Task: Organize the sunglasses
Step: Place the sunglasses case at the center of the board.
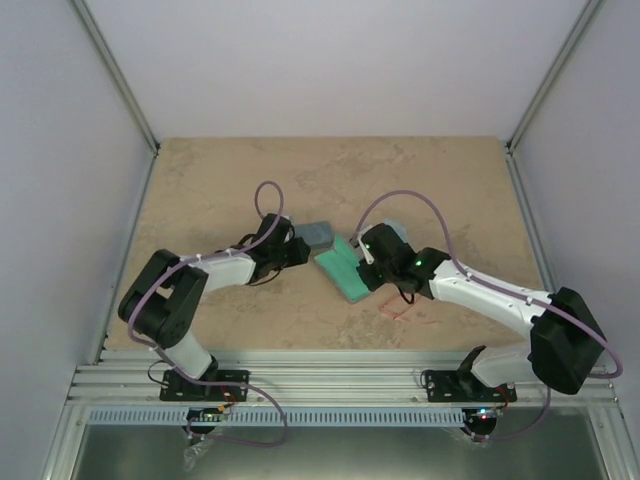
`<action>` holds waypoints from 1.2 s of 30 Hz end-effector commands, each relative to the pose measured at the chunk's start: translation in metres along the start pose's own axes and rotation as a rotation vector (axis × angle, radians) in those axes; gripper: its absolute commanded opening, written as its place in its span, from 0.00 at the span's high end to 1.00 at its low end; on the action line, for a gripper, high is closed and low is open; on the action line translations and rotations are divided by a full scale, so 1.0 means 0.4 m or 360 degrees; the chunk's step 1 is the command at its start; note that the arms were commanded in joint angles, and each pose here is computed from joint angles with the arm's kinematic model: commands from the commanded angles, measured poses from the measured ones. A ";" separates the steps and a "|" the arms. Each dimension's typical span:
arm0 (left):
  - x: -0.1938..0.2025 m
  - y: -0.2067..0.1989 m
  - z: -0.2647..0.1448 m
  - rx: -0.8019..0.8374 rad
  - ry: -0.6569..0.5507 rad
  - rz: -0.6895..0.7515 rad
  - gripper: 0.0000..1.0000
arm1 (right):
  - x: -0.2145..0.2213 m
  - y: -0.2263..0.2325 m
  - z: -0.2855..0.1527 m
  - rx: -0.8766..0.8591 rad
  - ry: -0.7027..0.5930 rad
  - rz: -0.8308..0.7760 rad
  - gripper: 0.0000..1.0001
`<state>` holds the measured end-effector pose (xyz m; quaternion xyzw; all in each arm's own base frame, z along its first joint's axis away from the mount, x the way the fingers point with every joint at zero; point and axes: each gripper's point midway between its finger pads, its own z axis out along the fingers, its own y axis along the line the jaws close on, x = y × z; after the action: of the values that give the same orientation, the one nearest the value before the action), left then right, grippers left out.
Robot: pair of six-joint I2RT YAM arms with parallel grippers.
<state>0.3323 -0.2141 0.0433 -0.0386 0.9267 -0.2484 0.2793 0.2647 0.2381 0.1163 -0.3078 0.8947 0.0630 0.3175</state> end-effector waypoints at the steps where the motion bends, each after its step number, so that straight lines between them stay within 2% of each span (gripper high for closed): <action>1: -0.056 0.003 0.036 -0.0098 -0.0074 0.0050 0.55 | 0.003 0.018 -0.002 0.0030 -0.0022 -0.0027 0.92; 6: -0.090 -0.011 0.063 -0.0083 -0.0092 0.0068 0.56 | -0.011 0.063 0.034 -0.0041 -0.0071 -0.0112 0.92; 11: -0.130 0.034 0.061 -0.0100 -0.0136 -0.0001 0.58 | -0.055 0.070 0.077 -0.0013 -0.0135 -0.0163 0.93; 14: -0.159 0.051 0.035 -0.0085 -0.0182 -0.0044 0.58 | -0.083 0.072 0.095 0.0012 -0.0184 -0.0198 0.93; 19: -0.176 0.002 -0.019 0.0071 -0.0239 -0.0101 0.55 | -0.110 0.064 0.139 0.0078 -0.0227 -0.0297 0.94; 23: -0.173 0.010 -0.075 0.0049 -0.0300 -0.0173 0.52 | -0.140 0.020 0.165 0.0288 -0.0287 -0.0377 0.92; 25: -0.165 0.034 -0.102 -0.0024 -0.0320 -0.0226 0.47 | -0.169 0.022 0.165 0.0308 -0.0362 -0.0427 0.90; 33: -0.152 0.081 -0.207 -0.0187 -0.0423 -0.0238 0.40 | -0.213 0.067 0.205 0.0224 -0.0417 -0.0632 0.78; 35: -0.153 0.077 -0.221 -0.0180 -0.0434 -0.0228 0.39 | -0.220 0.060 0.199 0.0243 -0.0415 -0.0587 0.72; 36: -0.153 0.076 -0.227 -0.0178 -0.0439 -0.0221 0.38 | -0.233 0.058 0.178 0.0234 -0.0448 -0.0529 0.65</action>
<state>0.3470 -0.1468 0.1260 -0.1424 0.8821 -0.2312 0.3850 0.3333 0.3147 0.0817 -0.4398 0.7922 -0.0296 0.4221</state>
